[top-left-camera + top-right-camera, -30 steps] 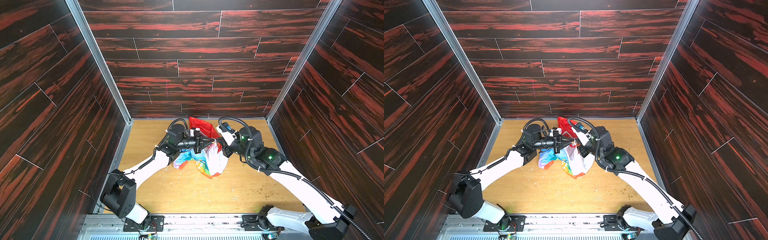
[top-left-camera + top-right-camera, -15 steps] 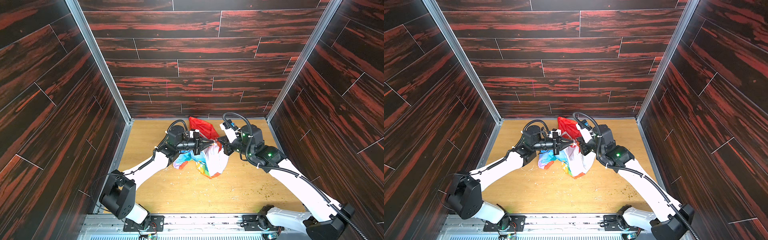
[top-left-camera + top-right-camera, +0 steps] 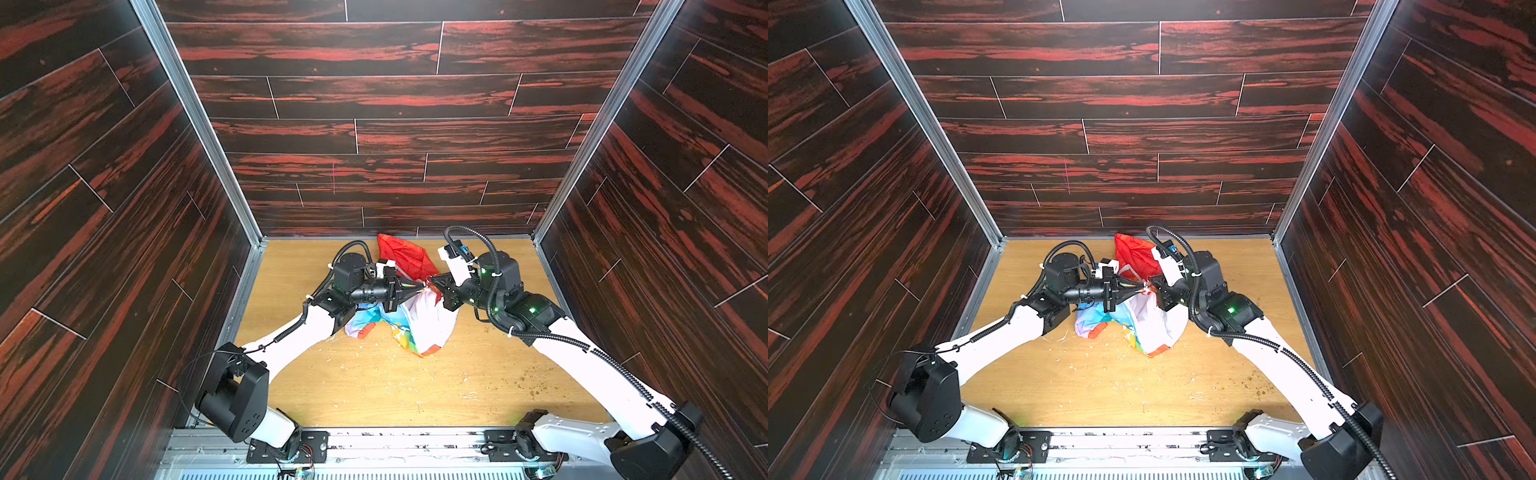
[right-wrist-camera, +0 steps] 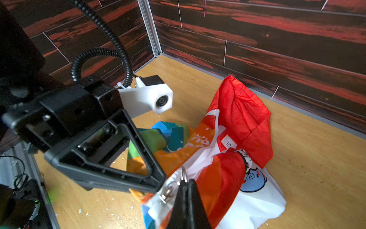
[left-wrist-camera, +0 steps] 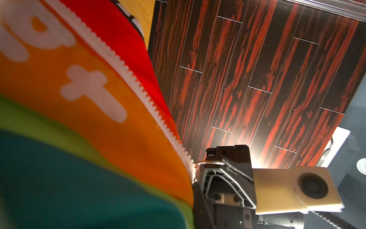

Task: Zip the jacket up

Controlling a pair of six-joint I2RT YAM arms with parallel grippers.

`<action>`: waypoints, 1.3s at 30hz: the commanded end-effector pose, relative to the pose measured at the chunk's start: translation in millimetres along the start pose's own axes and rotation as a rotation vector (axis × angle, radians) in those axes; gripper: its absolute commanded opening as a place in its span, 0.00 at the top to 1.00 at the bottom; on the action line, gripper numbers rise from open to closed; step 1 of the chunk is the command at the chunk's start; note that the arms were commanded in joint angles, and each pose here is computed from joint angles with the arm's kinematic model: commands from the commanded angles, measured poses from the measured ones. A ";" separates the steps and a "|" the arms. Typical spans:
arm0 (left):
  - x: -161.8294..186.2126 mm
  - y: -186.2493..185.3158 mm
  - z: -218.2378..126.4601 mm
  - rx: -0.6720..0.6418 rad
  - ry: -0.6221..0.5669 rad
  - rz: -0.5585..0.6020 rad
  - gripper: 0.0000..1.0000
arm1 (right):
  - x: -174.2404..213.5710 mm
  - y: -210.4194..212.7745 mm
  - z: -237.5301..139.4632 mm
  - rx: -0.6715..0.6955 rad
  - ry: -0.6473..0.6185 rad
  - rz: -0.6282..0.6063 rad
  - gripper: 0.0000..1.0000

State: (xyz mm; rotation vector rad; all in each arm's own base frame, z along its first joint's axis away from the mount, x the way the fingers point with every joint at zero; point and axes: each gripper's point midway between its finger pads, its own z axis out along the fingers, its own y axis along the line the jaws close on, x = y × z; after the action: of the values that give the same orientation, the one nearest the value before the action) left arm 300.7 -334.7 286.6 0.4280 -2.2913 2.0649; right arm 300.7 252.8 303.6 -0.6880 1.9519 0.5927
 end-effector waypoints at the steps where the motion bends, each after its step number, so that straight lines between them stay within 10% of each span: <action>1: 18.5 -2.6 -9.4 -0.002 0.040 0.069 1.00 | 2.2 -2.9 -5.1 -0.014 -0.040 0.035 1.00; 39: 4.8 93.3 3.5 -0.110 -0.050 -0.032 0.75 | 90.5 27.4 9.1 -0.179 0.094 0.270 1.00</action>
State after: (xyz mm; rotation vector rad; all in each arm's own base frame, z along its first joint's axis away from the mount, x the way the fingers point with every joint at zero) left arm 274.9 -326.1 196.2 0.4875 -2.4229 1.8896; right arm 254.3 255.7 222.9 -0.5925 2.1116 0.8978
